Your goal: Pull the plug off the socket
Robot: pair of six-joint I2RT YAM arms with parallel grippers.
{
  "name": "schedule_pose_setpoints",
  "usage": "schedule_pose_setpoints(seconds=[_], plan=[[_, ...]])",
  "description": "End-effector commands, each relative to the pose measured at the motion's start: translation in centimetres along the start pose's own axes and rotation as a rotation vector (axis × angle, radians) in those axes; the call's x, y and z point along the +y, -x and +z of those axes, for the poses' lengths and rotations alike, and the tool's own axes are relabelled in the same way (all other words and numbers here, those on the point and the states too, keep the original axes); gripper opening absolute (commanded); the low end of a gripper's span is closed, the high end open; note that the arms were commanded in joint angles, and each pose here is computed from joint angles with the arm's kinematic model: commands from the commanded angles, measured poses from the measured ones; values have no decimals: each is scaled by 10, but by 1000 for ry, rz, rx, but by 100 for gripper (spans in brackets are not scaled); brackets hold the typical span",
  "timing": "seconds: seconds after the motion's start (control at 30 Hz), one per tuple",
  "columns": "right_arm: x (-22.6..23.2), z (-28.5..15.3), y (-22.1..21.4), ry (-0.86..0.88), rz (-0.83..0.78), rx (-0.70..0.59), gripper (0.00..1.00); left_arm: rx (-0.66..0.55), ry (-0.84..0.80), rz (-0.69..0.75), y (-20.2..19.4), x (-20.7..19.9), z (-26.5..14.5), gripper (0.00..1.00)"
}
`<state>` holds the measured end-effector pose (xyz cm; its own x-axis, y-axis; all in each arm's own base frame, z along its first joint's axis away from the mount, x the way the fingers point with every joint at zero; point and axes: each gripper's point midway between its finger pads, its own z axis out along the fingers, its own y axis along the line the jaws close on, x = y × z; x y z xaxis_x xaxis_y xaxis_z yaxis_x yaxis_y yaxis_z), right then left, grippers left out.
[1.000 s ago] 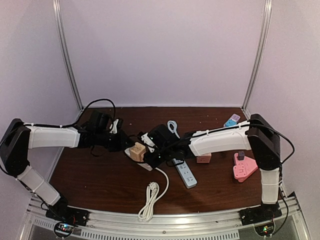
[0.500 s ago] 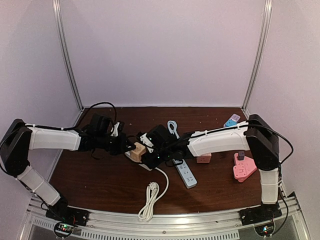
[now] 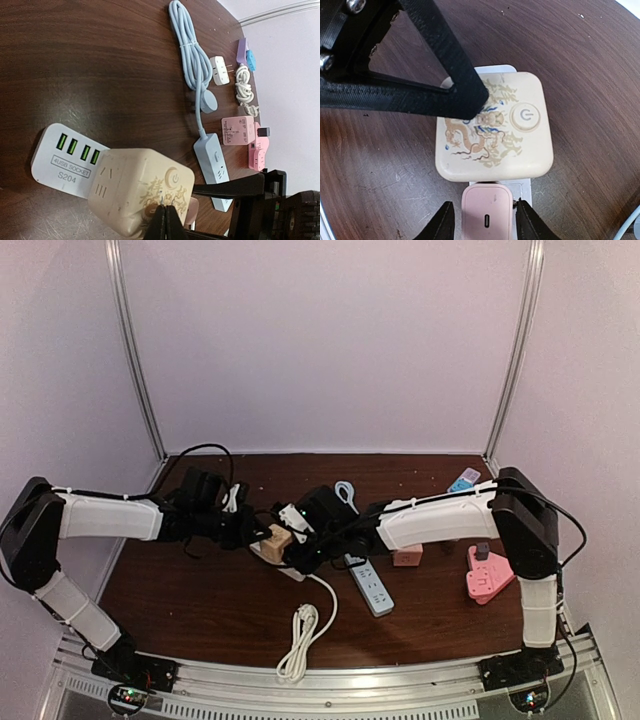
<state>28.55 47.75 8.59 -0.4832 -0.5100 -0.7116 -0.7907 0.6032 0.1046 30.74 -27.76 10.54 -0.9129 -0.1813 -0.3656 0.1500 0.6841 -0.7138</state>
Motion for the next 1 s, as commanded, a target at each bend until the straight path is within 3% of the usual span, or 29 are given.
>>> schedule_pose_setpoints(seconds=[0.0,0.37,0.7,0.97], plan=[[-4,-1,-1,-5,-21,2,42,77,160,-32,-26,40,9,0],[-9,-4,-4,-43,-29,3,27,88,149,-33,-31,29,16,0],[-13,-14,11,-73,-6,-47,14,119,315,-75,-51,71,8,0],[-18,-30,32,-117,-3,-107,10,146,392,-86,-66,93,6,0]])
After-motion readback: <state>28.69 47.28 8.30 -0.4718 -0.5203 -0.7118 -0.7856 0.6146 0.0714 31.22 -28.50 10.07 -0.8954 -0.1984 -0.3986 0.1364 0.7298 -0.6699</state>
